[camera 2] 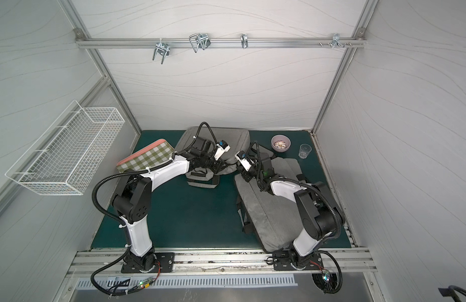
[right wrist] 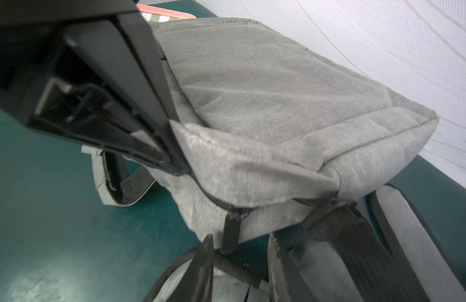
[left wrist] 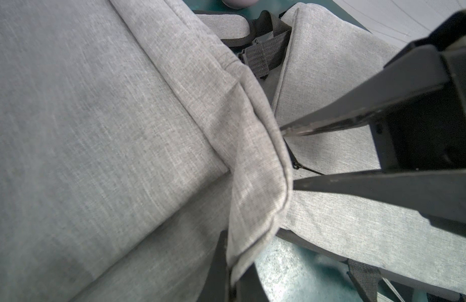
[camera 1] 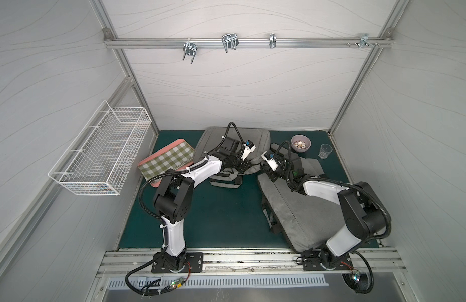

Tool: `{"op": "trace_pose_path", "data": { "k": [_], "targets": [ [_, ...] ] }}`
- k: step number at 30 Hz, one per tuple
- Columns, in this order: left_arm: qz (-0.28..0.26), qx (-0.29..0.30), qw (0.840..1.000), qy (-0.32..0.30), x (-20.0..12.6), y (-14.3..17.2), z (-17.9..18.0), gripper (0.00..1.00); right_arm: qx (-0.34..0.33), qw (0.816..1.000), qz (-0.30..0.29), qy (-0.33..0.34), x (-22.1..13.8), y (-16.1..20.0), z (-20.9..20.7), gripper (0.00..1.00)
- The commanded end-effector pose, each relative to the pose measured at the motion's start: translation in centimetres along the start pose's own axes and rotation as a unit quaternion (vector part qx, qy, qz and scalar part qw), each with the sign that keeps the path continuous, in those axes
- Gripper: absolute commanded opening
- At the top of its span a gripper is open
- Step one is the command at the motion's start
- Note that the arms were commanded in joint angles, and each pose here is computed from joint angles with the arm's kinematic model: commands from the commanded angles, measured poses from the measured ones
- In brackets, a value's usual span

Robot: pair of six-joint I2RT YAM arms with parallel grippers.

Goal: Open the zippered laptop bag and take out the laptop
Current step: Unzip the zipper on the zippered laptop bag.

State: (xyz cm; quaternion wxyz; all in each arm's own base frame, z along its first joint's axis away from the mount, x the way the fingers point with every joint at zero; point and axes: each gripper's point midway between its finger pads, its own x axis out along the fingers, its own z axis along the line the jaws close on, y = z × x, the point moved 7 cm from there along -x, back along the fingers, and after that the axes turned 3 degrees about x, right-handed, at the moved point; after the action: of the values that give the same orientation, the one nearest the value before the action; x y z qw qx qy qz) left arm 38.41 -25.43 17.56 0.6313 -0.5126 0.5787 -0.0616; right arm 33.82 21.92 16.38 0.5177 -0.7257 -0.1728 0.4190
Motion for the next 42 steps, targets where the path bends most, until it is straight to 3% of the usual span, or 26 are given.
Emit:
{"op": "trace_pose_path", "data": {
  "k": [1, 8, 13, 21, 42],
  "targets": [
    [-0.062, 0.032, 0.998, 0.007, -1.3, -3.8, -0.1, 0.00, -0.031, 0.999, -0.021, -0.017, 0.9, -1.2, 0.4, 0.35],
    [-0.060, 0.032, 0.998, 0.008, -1.2, -4.0, 0.0, 0.00, -0.039, 0.999, -0.007, -0.016, 1.7, -1.1, 1.3, 0.29],
    [-0.058, 0.031, 0.998, 0.007, -1.2, -3.9, 0.0, 0.00, -0.033, 0.999, -0.003, 0.026, 1.2, -1.0, 0.7, 0.16],
    [-0.056, 0.035, 0.998, 0.007, -1.2, -4.0, 0.1, 0.01, -0.020, 0.999, -0.008, 0.024, 0.3, -1.0, 0.7, 0.00],
    [-0.046, 0.037, 0.998, 0.007, -0.8, -3.4, 0.2, 0.02, -0.007, 1.000, -0.003, -0.027, -1.3, -0.6, 2.7, 0.05]
  ]
}}
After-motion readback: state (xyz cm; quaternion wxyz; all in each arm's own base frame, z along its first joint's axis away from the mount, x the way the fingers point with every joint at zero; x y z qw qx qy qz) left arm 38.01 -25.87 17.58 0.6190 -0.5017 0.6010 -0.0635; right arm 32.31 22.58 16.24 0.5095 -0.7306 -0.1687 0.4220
